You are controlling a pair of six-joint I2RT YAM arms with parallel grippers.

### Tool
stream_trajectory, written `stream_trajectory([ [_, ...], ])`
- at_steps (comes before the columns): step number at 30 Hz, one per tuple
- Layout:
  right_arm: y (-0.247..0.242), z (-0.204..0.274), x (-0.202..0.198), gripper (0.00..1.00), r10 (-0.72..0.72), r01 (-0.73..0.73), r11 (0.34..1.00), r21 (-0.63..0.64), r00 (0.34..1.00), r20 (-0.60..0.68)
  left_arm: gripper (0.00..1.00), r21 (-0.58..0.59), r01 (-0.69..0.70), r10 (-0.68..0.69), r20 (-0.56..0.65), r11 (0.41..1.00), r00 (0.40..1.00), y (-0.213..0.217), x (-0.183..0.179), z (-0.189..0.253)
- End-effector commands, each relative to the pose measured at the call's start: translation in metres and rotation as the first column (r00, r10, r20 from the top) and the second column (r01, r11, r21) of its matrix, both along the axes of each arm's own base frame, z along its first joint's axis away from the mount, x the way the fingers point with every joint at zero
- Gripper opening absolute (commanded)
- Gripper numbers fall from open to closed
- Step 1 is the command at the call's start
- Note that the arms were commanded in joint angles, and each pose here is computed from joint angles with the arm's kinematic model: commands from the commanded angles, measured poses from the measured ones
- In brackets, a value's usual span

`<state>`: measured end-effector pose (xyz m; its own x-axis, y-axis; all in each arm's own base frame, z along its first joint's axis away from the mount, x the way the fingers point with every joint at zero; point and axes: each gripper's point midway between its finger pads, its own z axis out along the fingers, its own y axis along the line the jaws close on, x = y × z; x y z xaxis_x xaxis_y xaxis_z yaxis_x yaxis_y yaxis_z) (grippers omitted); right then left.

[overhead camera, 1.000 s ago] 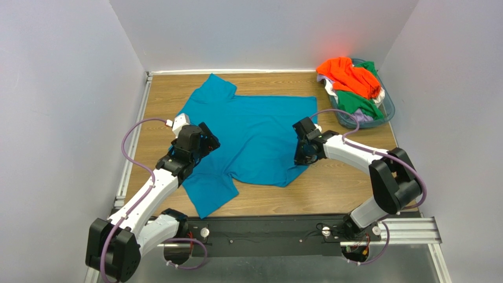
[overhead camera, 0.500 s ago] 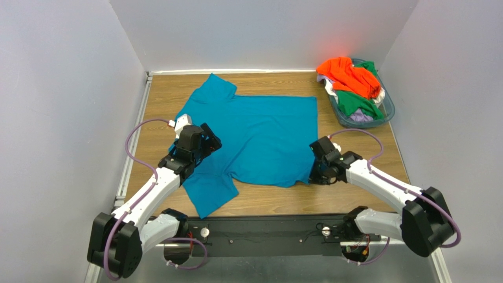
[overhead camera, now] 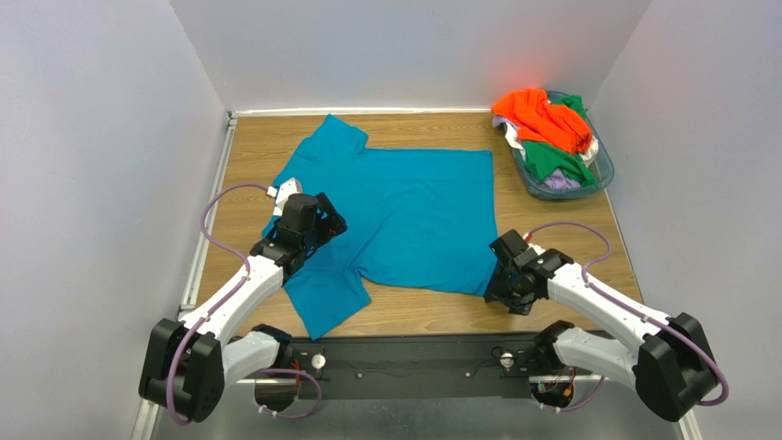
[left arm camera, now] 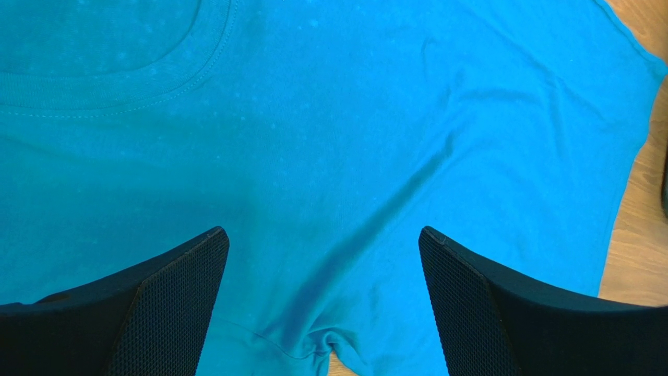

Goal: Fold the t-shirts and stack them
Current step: Flatten the tshirt out

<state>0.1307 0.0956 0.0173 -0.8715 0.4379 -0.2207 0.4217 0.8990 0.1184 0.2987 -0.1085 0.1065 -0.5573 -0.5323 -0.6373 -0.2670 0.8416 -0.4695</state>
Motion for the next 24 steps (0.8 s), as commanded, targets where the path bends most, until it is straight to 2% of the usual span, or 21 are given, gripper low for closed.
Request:
stream_trajectory([
  [1, -0.008, 0.028, 0.025, 1.00, 0.002, 0.005, 0.997, -0.077, 0.996, 0.088, 0.98, 0.017, 0.020, -0.021, 0.030, 1.000, 0.999, -0.001, 0.008, 0.011],
  [7, 0.002, 0.091, 0.097, 1.00, 0.050, -0.005, 0.988, -0.153, 0.955, 0.294, 0.98, 0.036, 0.013, -0.016, 0.074, 0.999, 0.997, 0.001, 0.033, 0.030],
  [11, 0.025, 0.099, 0.150, 1.00, 0.090, -0.027, 0.987, -0.161, 0.914, 0.395, 0.98, 0.034, -0.016, 0.014, 0.062, 0.999, 0.998, 0.016, 0.057, 0.027],
  [12, 0.028, 0.097, 0.157, 1.00, 0.094, -0.028, 0.985, -0.169, 0.914, 0.395, 0.98, 0.041, -0.003, 0.002, 0.028, 0.999, 1.000, 0.019, 0.062, 0.014],
  [14, 0.037, 0.099, 0.177, 1.00, 0.128, -0.053, 0.979, -0.196, 0.910, 0.394, 0.98, 0.004, 0.012, -0.012, 0.028, 1.000, 1.000, 0.024, 0.079, 0.017],
  [17, 0.045, 0.067, 0.207, 1.00, 0.177, -0.099, 0.964, -0.248, 0.933, 0.315, 0.98, 0.016, 0.004, -0.003, -0.040, 1.000, 0.999, 0.030, 0.099, -0.007],
  [24, 0.057, 0.037, 0.250, 1.00, 0.206, -0.161, 0.971, -0.177, 0.938, 0.279, 0.98, 0.037, 0.009, -0.007, -0.072, 0.999, 0.997, 0.029, 0.135, -0.022],
])
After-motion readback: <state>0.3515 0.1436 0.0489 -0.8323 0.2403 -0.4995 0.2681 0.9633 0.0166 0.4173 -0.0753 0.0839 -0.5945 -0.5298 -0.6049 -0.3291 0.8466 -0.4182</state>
